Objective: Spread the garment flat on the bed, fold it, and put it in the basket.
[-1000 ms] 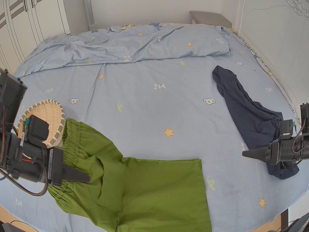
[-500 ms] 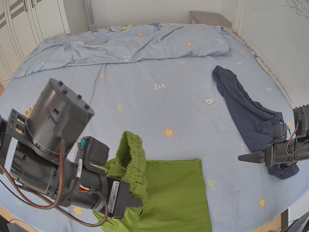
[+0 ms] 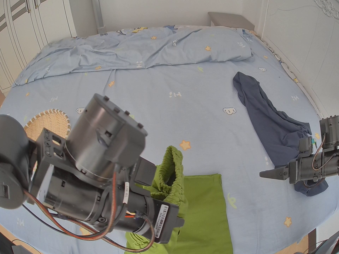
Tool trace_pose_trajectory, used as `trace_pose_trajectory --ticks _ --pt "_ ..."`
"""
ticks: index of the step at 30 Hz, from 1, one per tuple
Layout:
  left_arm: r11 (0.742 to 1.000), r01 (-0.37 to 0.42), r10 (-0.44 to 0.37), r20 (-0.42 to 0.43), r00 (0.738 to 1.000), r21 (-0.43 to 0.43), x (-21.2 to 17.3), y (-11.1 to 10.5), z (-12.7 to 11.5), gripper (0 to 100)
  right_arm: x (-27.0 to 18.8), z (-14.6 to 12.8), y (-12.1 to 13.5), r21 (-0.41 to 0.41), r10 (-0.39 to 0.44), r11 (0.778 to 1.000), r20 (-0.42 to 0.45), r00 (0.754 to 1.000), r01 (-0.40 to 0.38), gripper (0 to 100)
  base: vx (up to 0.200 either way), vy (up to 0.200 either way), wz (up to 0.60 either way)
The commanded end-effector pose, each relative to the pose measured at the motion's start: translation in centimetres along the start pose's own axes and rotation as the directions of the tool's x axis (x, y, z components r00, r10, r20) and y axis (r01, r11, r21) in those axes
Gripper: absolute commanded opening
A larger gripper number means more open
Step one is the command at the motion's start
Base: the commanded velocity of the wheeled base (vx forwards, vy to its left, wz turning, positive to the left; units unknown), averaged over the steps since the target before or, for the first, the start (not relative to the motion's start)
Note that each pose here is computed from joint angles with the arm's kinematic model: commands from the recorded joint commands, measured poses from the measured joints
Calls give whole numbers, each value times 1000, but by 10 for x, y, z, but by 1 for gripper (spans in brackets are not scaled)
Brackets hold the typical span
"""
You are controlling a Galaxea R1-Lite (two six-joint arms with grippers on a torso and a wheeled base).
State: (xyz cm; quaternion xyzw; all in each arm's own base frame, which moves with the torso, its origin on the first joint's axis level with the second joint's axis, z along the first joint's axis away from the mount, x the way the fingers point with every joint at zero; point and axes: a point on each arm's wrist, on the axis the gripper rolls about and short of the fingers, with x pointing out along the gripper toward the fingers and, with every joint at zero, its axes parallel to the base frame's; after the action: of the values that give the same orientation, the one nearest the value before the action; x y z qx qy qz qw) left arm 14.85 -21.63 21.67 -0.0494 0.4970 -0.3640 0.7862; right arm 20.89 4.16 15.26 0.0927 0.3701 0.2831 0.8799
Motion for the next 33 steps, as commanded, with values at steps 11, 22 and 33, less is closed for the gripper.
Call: trace_pose_trajectory --ticks 11,22,33 --pt "1000 -18 18 -24 1000 -2 28 3 6 0 1 -1 3 -8 10 1000 -5 1000 -10 100 0 0 0" --pt "1000 7 -6 -55 998 14 52 -9 1 100 1 -1 4 -10 12 1000 -7 1000 -12 100 0 0 0" --pt "997 74 -75 59 995 29 71 -9 -8 100 1 -1 4 -9 13 1000 -6 1000 -13 100 0 0 0"
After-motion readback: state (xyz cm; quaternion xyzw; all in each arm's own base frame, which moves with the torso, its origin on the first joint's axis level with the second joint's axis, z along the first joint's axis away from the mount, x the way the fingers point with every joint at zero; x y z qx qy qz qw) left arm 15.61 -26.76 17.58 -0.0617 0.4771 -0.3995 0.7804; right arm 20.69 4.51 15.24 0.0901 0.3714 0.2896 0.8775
